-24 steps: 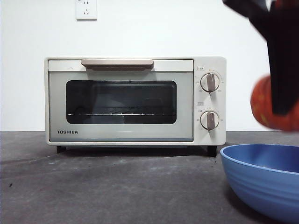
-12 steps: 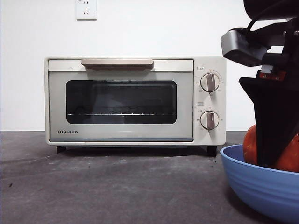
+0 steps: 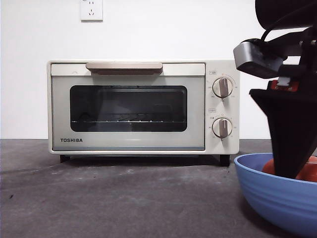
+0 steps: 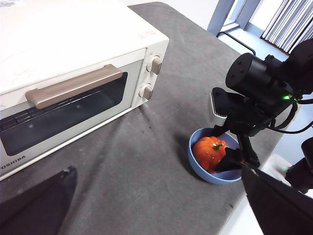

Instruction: Place pumpkin in the steamer

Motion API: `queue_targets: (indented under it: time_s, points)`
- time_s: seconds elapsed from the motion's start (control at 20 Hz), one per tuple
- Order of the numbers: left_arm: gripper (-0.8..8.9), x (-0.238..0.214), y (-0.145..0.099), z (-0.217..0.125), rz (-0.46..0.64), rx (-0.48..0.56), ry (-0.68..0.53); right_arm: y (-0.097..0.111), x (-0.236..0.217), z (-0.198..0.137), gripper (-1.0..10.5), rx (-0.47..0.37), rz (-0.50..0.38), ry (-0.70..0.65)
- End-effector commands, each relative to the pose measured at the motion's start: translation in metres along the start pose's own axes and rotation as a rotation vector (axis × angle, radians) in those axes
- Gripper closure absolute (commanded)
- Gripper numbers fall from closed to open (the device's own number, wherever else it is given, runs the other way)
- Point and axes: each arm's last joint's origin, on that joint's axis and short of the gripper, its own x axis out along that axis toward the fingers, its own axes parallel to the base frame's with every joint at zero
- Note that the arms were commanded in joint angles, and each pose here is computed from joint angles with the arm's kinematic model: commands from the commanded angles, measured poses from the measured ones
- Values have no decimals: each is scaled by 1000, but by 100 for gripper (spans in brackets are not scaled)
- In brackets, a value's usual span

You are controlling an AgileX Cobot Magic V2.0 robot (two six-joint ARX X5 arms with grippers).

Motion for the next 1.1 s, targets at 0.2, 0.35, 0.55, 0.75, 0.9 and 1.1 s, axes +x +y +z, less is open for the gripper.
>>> queue_targets:
  time_s: [0.2, 0.35, 0.55, 0.75, 0.9, 1.1]
  points:
    - [190, 4, 2, 6, -5, -32, 6, 9, -50, 9, 369, 15, 7, -38]
    - [191, 13, 8, 8, -5, -48, 32, 13, -88, 0, 369, 29, 20, -176]
    - [192, 26, 17, 11, -6, -63, 60, 16, -128, -32, 369, 49, 45, -391]
    - [198, 45, 25, 15, -20, -75, 94, 18, -157, -59, 369, 67, 85, -603]
    - [230, 59, 32, 15, -27, -93, 134, 19, -174, -78, 370, 97, 127, -748]
    - [230, 80, 38, 19, -41, -80, 139, 18, -186, -100, 371, 129, 142, -842]
